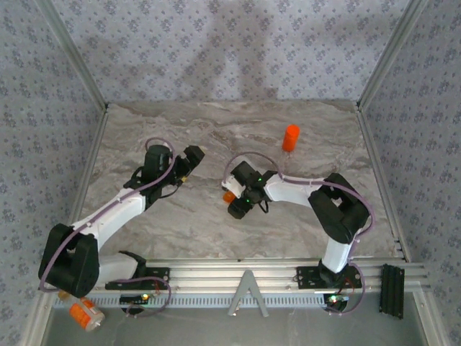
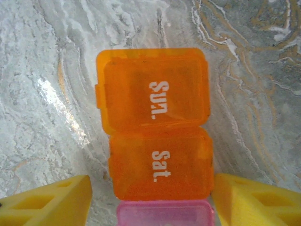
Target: Sort the pills into containers
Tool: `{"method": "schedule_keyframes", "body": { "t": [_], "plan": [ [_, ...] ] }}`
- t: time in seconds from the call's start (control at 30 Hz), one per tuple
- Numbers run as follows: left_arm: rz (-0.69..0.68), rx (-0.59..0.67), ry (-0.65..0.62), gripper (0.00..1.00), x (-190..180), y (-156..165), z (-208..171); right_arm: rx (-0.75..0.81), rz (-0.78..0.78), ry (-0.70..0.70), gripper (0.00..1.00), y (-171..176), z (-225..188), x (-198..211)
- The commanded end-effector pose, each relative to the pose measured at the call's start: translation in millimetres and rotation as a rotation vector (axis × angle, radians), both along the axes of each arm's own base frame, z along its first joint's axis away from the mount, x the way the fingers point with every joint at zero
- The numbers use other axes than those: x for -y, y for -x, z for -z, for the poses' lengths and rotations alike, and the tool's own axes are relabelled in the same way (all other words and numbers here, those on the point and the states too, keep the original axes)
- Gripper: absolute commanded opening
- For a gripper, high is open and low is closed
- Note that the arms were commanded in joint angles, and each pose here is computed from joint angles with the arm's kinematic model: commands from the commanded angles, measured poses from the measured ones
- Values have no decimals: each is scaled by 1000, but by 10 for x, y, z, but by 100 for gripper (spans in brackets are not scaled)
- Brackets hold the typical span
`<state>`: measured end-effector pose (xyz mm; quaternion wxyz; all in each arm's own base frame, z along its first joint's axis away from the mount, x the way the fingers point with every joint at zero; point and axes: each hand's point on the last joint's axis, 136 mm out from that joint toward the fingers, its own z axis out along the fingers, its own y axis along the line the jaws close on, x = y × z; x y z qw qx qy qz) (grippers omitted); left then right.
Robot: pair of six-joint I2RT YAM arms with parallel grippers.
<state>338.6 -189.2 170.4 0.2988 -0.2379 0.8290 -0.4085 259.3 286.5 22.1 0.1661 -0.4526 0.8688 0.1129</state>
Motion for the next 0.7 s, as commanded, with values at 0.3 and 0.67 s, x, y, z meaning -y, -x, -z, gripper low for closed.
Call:
{"method": "schedule_keyframes", "body": {
  "t": [0.3,0.67],
  "plan": [
    [12,2,-28,100,-22,-3,33,45,154,129,74,-130,-40,459],
    [28,-2,-32,100,19,-36,27,71,265,149,74,-331,-154,611]
  ]
}}
